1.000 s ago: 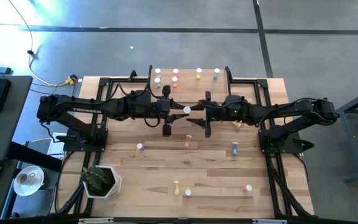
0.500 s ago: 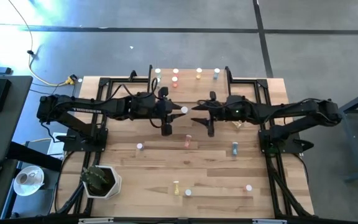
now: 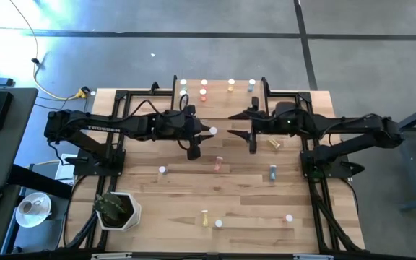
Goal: Pick and place medicine bottles onto shelf by color
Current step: Put the yellow pill bottle on the shelf
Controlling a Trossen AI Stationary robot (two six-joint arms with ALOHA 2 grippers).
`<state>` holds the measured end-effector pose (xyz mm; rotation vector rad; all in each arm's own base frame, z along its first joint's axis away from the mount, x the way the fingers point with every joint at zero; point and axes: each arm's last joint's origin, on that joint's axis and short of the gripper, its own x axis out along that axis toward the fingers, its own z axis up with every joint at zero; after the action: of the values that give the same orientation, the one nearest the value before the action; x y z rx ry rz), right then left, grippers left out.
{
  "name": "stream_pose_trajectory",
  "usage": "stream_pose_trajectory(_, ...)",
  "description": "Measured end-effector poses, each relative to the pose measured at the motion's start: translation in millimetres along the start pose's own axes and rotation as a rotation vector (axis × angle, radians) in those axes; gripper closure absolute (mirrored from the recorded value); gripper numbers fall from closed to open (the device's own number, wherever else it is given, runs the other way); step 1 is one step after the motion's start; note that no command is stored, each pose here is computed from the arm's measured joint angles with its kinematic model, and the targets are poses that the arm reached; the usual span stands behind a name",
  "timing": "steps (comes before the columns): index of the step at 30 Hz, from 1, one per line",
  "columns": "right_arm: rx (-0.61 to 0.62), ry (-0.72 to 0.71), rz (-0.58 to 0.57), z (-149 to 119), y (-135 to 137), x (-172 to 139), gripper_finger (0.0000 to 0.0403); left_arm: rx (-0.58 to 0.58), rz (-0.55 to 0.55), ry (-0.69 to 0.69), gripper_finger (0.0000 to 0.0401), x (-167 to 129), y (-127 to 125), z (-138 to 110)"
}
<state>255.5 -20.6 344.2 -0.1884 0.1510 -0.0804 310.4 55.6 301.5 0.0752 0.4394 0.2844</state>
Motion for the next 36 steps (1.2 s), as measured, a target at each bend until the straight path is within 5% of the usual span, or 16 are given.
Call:
stream_pose_trajectory(6, -0.017, 0.066, 0.026, 11, -2, 7, 0.0203, 0.001, -0.002, 0.002, 0.0311, 7, -2, -2)
stream_pose_trajectory(36, 0.021, 0.158, 0.083, -24, 1, 60, 0.0203, 0.004, -0.006, 0.027, 0.0311, 11, -3, -6)
